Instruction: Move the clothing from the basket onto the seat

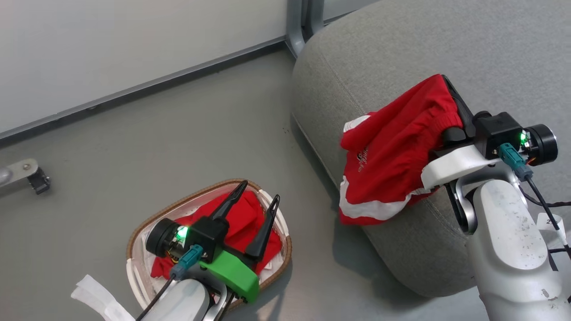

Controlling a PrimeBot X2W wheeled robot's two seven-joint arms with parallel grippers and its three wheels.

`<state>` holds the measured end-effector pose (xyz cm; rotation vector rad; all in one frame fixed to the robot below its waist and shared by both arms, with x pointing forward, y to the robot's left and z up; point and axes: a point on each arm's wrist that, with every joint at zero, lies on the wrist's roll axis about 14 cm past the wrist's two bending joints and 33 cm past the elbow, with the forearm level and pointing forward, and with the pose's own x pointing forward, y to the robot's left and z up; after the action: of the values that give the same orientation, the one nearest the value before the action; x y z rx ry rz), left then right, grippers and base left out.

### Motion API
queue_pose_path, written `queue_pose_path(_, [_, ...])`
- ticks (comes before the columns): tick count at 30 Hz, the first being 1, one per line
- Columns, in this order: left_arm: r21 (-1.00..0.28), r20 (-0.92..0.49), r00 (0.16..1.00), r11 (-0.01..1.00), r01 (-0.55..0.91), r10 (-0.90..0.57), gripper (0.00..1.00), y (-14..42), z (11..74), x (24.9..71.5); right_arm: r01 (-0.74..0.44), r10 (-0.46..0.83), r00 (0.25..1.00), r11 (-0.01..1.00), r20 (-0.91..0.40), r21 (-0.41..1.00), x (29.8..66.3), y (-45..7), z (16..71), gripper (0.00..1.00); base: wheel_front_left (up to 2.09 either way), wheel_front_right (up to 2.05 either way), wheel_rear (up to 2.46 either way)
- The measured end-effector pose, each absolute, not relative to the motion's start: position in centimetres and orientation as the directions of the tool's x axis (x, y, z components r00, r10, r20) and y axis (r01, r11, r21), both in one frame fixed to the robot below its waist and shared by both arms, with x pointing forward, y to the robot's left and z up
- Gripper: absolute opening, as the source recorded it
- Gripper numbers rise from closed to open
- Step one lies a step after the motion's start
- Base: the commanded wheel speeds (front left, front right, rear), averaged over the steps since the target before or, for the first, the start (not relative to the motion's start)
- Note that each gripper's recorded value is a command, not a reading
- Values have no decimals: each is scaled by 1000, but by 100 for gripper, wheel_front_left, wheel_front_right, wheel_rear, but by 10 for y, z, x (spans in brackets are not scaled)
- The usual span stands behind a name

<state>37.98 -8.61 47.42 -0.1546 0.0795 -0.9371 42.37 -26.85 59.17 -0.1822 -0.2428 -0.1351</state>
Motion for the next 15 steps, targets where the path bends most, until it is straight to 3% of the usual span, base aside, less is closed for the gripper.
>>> queue_pose_path(9, [-206, -6, 518, 508, 836, -856, 100, -112, 458, 379, 201, -170, 970, 962, 171, -187, 427, -290, 563, 0, 0, 0, 0])
queue_pose_path(15, [-218, -14, 561, 550, 806, -828, 100, -98, 451, 390, 197, -135, 966, 936, 221, -292, 468, -297, 590, 0, 0, 0, 0])
